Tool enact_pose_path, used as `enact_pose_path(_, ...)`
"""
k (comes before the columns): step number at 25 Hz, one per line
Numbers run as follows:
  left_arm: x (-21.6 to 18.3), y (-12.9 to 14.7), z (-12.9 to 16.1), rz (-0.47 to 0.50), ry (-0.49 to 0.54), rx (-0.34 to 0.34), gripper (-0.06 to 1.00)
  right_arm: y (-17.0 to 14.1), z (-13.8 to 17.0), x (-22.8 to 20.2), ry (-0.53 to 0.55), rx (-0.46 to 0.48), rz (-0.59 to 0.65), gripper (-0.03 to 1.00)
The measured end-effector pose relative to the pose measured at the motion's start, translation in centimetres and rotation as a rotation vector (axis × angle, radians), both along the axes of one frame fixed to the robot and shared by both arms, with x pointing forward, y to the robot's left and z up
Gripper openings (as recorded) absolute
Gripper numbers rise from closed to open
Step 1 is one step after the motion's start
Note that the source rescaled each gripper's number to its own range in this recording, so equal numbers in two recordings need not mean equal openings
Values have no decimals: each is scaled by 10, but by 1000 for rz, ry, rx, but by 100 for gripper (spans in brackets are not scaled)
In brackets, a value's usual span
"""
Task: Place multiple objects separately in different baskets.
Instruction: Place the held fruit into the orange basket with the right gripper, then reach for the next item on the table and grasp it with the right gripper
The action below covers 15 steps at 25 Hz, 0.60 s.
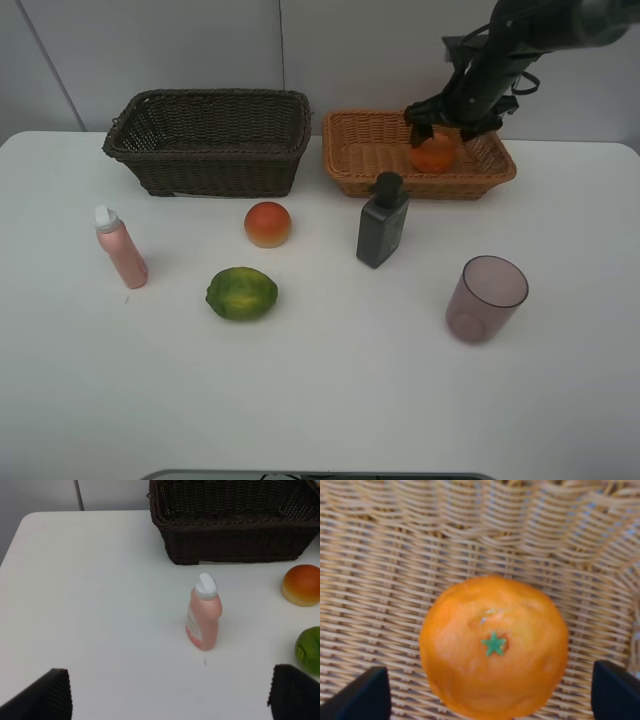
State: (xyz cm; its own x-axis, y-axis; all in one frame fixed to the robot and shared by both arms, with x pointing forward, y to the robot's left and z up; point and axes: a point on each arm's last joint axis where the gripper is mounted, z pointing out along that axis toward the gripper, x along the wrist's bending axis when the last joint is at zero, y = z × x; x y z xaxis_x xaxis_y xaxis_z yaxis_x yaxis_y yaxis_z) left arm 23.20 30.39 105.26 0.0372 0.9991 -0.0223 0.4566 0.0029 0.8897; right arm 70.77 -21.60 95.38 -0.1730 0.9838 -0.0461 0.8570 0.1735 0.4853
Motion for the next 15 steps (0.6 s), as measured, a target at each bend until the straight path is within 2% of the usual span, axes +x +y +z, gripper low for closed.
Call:
enact_pose_path(7,0,0,0,0,0,0,100,13,40,-15,-21,1,29,100)
enact_pose_path(15,0,0,0,0,0,0,100,36,74,-43,38,-17,86,100)
